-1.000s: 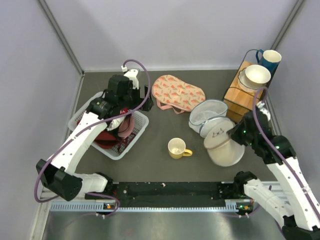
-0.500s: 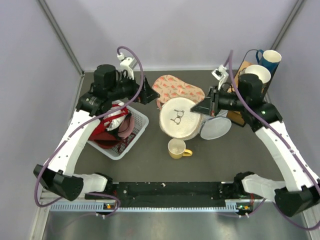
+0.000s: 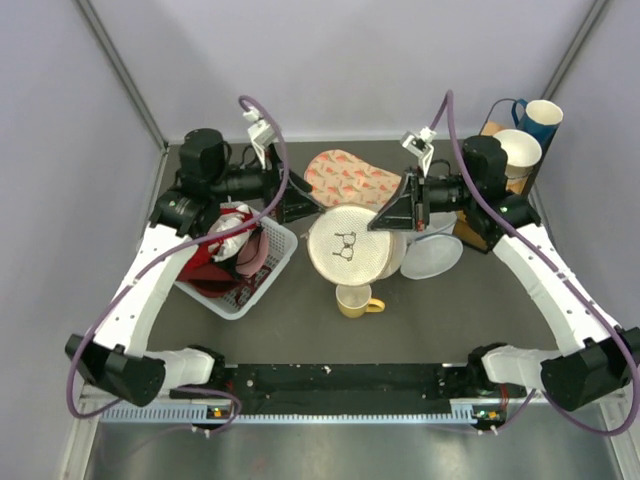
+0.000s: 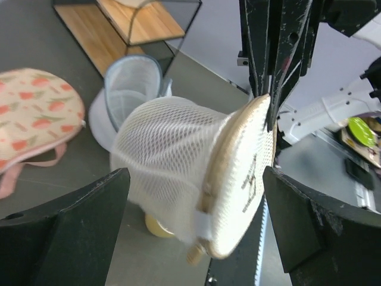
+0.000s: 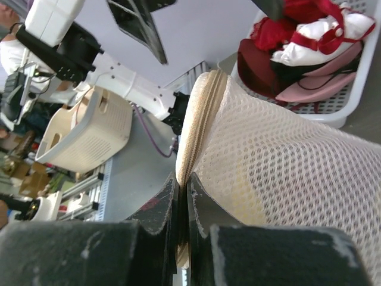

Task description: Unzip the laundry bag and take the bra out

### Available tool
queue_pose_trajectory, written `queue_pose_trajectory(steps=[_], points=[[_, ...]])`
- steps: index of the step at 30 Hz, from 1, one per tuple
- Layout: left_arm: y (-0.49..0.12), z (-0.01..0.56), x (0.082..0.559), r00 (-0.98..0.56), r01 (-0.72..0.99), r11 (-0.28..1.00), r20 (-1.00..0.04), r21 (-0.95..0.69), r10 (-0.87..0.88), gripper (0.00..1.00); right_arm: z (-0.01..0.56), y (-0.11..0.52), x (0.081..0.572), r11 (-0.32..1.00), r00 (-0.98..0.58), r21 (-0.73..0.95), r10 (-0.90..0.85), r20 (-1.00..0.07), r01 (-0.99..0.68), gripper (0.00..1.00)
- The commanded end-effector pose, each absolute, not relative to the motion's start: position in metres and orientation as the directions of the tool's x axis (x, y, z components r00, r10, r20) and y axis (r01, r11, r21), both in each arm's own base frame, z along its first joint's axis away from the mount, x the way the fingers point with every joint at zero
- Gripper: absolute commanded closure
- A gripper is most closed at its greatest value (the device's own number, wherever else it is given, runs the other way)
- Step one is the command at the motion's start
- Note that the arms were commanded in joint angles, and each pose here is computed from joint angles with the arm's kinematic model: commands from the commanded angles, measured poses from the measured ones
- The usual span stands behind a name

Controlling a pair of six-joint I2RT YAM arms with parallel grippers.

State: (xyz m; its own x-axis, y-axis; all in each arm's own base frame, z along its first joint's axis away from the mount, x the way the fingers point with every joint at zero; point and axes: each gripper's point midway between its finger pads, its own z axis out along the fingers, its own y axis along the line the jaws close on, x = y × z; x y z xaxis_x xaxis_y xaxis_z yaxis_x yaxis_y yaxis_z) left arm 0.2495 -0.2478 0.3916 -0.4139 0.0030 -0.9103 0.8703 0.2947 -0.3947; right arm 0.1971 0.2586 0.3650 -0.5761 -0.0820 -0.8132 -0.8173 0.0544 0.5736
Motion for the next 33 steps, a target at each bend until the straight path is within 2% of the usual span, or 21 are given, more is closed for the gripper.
queue_pose_trajectory(steps=[1,4,5,6,7,9,11,12,14,16,18,19,20,22,23,24,28,33], points=[[-0.269,0.379,0.243,-0.466,0.878,0.154,-0.883,-0.454,0.052,0.01,0.371,0.264,0.188,-0.074,-0.523,0.533,-0.115,-0.844,-0.843,1.0],[-0.279,0.373,0.241,-0.472,0.878,0.124,-0.879,-0.461,0.072,0.01,0.369,0.266,0.188,-0.099,-0.536,0.549,-0.131,-0.834,-0.83,1.0],[-0.283,0.372,0.237,-0.475,0.879,0.098,-0.876,-0.467,0.084,0.08,0.367,0.268,0.192,-0.094,-0.542,0.555,-0.133,-0.83,-0.827,1.0],[-0.285,0.372,0.235,-0.478,0.878,0.086,-0.874,-0.471,0.089,0.21,0.366,0.269,0.194,-0.094,-0.545,0.559,-0.136,-0.827,-0.824,1.0],[-0.287,0.375,0.234,-0.47,0.882,0.076,-0.878,-0.465,0.09,0.44,0.365,0.269,0.196,-0.095,-0.549,0.562,-0.137,-0.825,-0.821,1.0],[-0.29,0.372,0.238,-0.497,0.868,0.082,-0.863,-0.49,0.094,1.0,0.362,0.273,0.208,-0.074,-0.565,0.577,-0.137,-0.814,-0.813,1.0],[-0.291,0.37,0.243,-0.512,0.858,0.108,-0.855,-0.502,0.089,1.0,0.363,0.275,0.221,-0.029,-0.583,0.59,-0.122,-0.803,-0.807,1.0],[-0.29,0.368,0.254,-0.515,0.849,0.173,-0.854,-0.499,0.068,1.0,0.359,0.278,0.231,-0.001,-0.602,0.606,-0.115,-0.79,-0.795,1.0],[-0.286,0.364,0.27,-0.536,0.819,0.267,-0.843,-0.508,0.038,1.0,0.363,0.274,0.257,0.098,-0.657,0.651,-0.063,-0.751,-0.753,0.49],[-0.279,0.368,0.292,-0.534,0.78,0.378,-0.845,-0.498,-0.012,1.0,0.364,0.264,0.278,0.173,-0.692,0.68,-0.009,-0.722,-0.712,0.14],[-0.272,0.372,0.309,-0.556,0.722,0.45,-0.827,-0.526,-0.075,1.0,0.364,0.25,0.296,0.32,-0.674,0.658,0.076,-0.735,-0.682,0.08],[-0.263,0.377,0.326,-0.538,0.669,0.535,-0.833,-0.516,-0.13,1.0,0.358,0.242,0.303,0.388,-0.667,0.648,0.103,-0.737,-0.656,0.01],[-0.255,0.378,0.336,-0.554,0.6,0.586,-0.811,-0.544,-0.186,1.0,0.353,0.228,0.319,0.499,-0.637,0.617,0.157,-0.754,-0.608,0.01],[-0.233,0.38,0.358,-0.522,0.453,0.699,-0.8,-0.554,-0.296,1.0,0.345,0.21,0.321,0.603,-0.622,0.592,0.192,-0.759,-0.535,0.01],[-0.23,0.387,0.356,-0.529,0.401,0.684,-0.764,-0.609,-0.369,1.0,0.337,0.197,0.331,0.677,-0.606,0.575,0.234,-0.76,-0.46,0.01],[-0.229,0.396,0.36,-0.499,0.396,0.669,-0.759,-0.63,-0.419,1.0,0.331,0.193,0.332,0.695,-0.611,0.581,0.255,-0.75,-0.423,0.01],[-0.206,0.379,0.368,-0.477,0.148,0.623,-0.607,-0.768,-0.635,1.0,0.297,0.199,0.326,0.635,-0.671,0.722,0.412,-0.616,-0.274,0.01],[-0.191,0.359,0.374,-0.434,-0.002,0.587,-0.528,-0.81,-0.73,1.0,0.279,0.253,0.31,0.49,-0.74,0.828,0.443,-0.507,-0.273,0.01]])
